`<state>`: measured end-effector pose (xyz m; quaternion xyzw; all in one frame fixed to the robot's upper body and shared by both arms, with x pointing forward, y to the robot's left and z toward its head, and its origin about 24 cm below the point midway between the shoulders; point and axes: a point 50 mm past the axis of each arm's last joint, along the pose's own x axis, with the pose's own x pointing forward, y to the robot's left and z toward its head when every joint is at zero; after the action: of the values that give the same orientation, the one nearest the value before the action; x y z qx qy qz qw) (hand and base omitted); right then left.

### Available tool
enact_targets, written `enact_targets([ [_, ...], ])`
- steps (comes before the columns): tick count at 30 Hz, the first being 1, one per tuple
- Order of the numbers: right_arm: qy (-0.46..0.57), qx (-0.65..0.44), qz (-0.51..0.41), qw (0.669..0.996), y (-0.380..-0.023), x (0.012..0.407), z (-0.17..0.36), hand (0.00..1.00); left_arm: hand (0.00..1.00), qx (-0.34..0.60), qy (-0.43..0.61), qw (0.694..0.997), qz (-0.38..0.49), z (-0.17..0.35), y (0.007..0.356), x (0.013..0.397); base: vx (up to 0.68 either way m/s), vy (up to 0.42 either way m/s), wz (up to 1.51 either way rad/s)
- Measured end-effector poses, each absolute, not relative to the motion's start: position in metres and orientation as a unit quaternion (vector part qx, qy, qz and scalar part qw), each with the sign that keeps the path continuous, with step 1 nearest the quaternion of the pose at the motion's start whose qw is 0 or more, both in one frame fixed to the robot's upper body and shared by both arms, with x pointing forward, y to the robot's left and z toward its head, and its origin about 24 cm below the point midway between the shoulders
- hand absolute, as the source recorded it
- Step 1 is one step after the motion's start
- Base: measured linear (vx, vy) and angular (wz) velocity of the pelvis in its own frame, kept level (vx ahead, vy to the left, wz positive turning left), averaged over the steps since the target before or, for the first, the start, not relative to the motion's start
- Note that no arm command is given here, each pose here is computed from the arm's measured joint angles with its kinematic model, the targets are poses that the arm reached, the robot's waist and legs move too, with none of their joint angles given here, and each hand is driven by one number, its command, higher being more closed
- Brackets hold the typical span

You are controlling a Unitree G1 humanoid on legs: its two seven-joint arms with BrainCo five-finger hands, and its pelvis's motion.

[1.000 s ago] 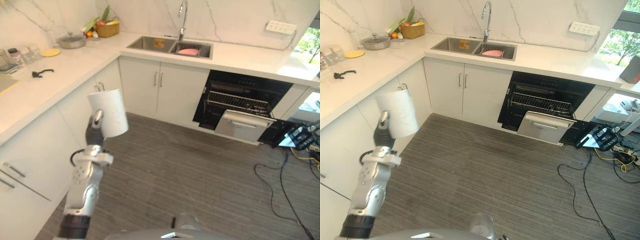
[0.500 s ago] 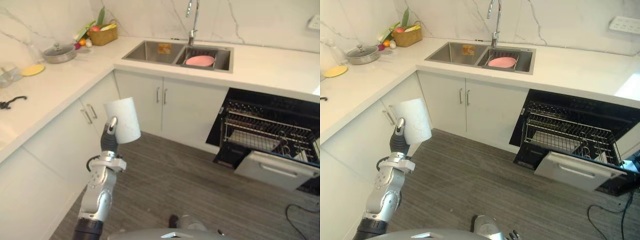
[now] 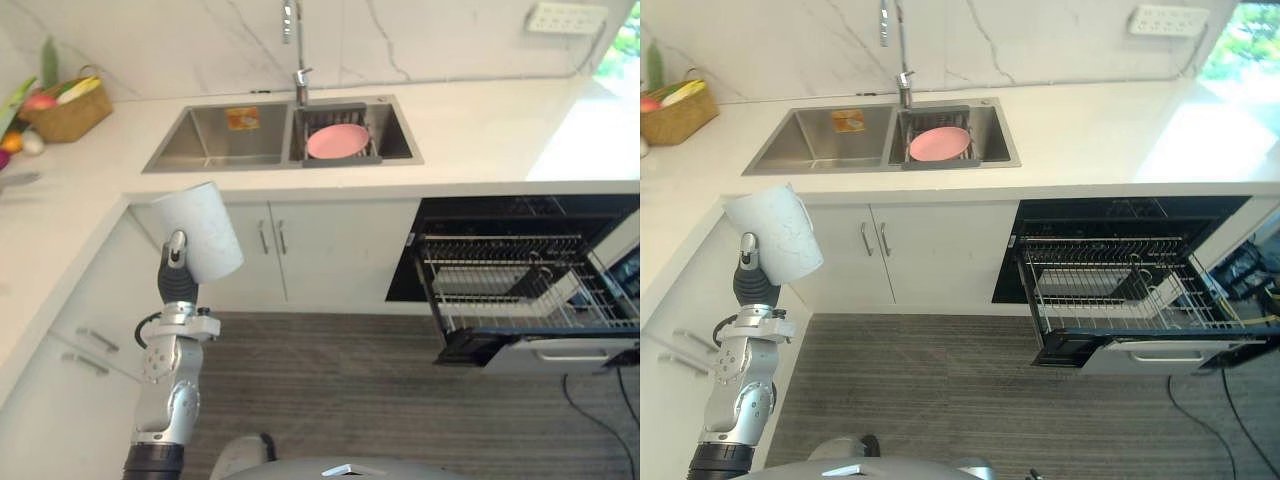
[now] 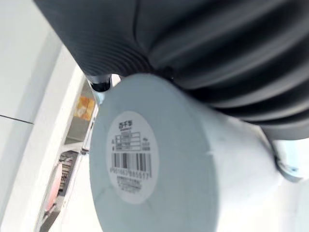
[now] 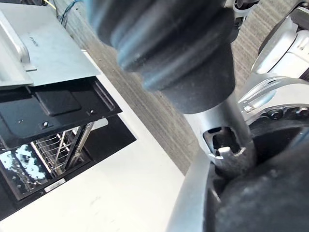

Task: Walk over to the sink, pick up the cup, carry it to the dishwasher, place the cup inside the dishwasher, then close the dishwasher door

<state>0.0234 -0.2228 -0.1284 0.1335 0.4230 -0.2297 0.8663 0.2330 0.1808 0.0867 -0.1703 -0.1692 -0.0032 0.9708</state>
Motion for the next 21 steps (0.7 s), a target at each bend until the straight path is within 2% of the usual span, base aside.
enact_targets([
  [7, 0.382, 0.117, -0.206, 0.893, -0.224, 0.036, -0.11, 0.0, 1.0, -0.151, -0.184, 0.971, 0.02, 0.09, 0.198, 0.216, 0.2, 0.094, -0.66],
  [12, 0.379, 0.092, -0.189, 0.901, -0.231, 0.035, -0.101, 0.0, 1.0, -0.155, -0.186, 0.97, 0.033, 0.09, 0.197, 0.193, 0.26, -0.073, -0.44],
  [15, 0.377, 0.049, -0.155, 0.912, -0.247, 0.032, -0.09, 0.0, 1.0, -0.155, -0.193, 0.967, 0.055, 0.088, 0.197, 0.19, 0.36, -0.11, -0.5],
  [18, 0.372, 0.044, -0.146, 0.916, -0.248, 0.034, -0.086, 0.0, 1.0, -0.156, -0.2, 0.965, 0.069, 0.086, 0.198, 0.196, 0.28, -0.13, -0.35],
  [19, 0.357, 0.049, -0.152, 0.92, -0.251, 0.035, -0.079, 0.0, 1.0, -0.154, -0.19, 0.967, 0.076, 0.082, 0.198, 0.196, 0.16, -0.104, -0.34],
  [21, 0.204, 0.072, -0.164, 0.962, -0.259, 0.076, -0.035, 0.0, 1.0, -0.149, -0.173, 0.969, 0.092, 0.075, 0.201, 0.194, 0.14, -0.083, -0.53],
])
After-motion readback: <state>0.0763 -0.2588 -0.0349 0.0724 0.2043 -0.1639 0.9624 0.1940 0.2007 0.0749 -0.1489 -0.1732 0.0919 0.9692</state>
